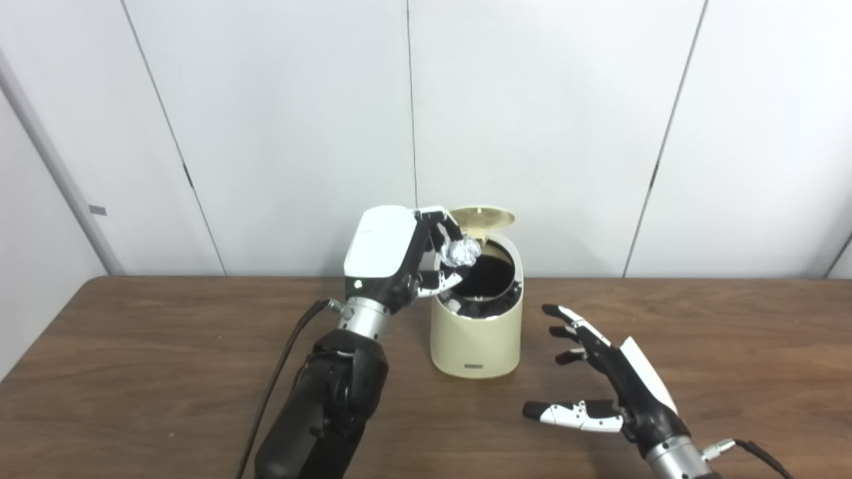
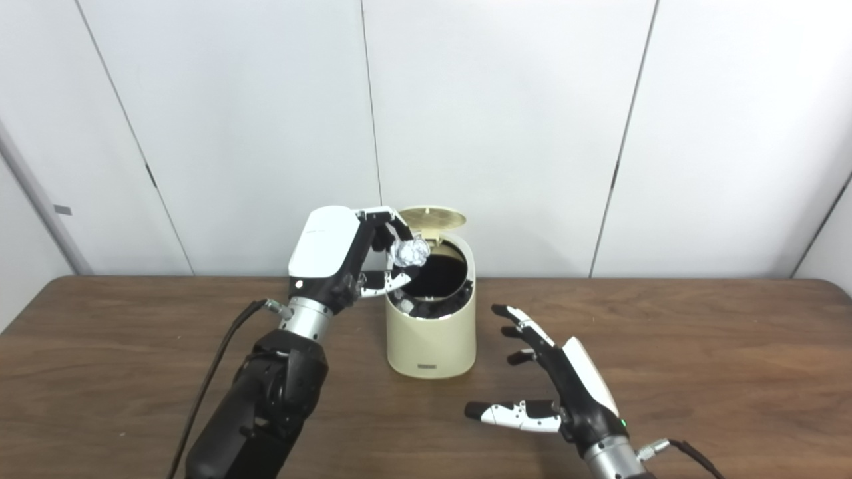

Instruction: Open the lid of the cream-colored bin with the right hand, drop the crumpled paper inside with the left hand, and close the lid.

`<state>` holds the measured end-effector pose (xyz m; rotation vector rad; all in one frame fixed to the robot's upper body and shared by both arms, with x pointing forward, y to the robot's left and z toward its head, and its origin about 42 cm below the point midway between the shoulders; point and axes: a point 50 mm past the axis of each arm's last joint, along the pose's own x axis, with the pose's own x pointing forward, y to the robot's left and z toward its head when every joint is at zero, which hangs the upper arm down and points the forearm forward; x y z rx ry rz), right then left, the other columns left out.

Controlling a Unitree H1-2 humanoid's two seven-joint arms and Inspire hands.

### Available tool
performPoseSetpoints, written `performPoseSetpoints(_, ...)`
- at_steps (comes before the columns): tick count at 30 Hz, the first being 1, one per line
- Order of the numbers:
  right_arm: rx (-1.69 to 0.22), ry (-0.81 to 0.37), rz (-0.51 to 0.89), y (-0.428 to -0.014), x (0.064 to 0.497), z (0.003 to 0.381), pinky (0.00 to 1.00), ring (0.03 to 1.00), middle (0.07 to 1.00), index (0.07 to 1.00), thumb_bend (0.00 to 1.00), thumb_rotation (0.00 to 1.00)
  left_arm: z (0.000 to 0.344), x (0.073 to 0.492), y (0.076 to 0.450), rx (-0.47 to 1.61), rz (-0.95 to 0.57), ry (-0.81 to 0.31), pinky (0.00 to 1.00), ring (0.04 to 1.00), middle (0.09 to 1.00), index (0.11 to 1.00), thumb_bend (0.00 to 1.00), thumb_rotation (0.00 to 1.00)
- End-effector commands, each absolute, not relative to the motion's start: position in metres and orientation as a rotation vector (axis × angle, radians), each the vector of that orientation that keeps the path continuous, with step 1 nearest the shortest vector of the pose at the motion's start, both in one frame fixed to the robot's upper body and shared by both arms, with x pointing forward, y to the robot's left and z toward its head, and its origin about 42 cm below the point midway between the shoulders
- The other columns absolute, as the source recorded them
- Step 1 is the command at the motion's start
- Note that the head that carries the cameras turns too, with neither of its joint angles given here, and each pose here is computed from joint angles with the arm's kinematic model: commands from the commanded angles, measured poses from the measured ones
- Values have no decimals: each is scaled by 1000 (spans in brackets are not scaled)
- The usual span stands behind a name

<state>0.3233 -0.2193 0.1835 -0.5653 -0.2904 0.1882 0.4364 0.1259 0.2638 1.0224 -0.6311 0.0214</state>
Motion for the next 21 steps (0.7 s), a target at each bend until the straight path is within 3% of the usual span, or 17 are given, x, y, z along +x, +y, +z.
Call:
performPoseSetpoints(1, -562, -379, 159, -218, 325, 203, 667, 844, 929, 894, 691, 310, 291, 442, 114, 990, 51, -728, 478, 454, 451, 515, 523, 0)
performPoseSetpoints(15, -564, -362, 140, -221, 324, 204, 693, 851, 931, 904, 705, 292, 279, 455, 107, 997, 12, -690, 446, 409, 423, 523, 520, 0)
performPoseSetpoints(21, -556, -363, 138, -222, 324, 205, 704, 853, 932, 903, 697, 284, 277, 454, 104, 1015, 0, -676, 500, 494, 461, 528, 521, 0)
